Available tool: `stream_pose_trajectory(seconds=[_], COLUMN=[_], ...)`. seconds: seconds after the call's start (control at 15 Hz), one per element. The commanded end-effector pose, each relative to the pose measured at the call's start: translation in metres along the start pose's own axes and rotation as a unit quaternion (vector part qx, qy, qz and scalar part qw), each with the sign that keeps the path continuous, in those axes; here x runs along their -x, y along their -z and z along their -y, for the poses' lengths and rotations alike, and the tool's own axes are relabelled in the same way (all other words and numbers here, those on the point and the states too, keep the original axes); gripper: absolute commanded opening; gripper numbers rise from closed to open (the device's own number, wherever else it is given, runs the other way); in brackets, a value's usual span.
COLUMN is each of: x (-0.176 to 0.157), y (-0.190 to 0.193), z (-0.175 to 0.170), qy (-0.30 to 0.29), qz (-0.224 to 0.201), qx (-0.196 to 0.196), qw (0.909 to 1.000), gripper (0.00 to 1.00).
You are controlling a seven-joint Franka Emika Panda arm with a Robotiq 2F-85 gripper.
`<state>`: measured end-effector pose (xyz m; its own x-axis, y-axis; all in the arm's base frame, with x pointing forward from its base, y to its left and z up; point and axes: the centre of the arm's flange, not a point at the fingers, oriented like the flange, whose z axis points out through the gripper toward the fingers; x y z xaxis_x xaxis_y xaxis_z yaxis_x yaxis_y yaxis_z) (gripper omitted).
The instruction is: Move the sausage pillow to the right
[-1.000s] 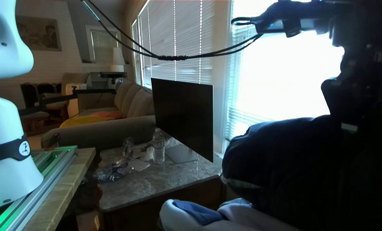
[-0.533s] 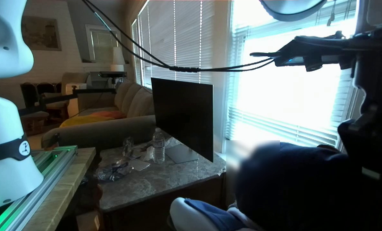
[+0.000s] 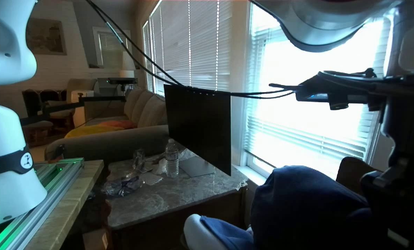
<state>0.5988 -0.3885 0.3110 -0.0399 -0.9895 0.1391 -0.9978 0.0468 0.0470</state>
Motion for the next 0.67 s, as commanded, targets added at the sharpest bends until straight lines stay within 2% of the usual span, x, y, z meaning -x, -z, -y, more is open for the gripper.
stream_pose_trajectory(seconds=[0.0, 0.33, 0.6], x=[0.002, 0.001, 0.002], y=[-0.029, -0.061, -0.079], z=[-0.001, -0.005, -0.005], qy=[-0.002, 0.012, 0.019], qz=[-0.012, -0.018, -0.022], qx=[0.036, 0.073, 0.088], qw=[0.9993, 0.9971, 0.9957], gripper=[0.03, 0.03, 0.03])
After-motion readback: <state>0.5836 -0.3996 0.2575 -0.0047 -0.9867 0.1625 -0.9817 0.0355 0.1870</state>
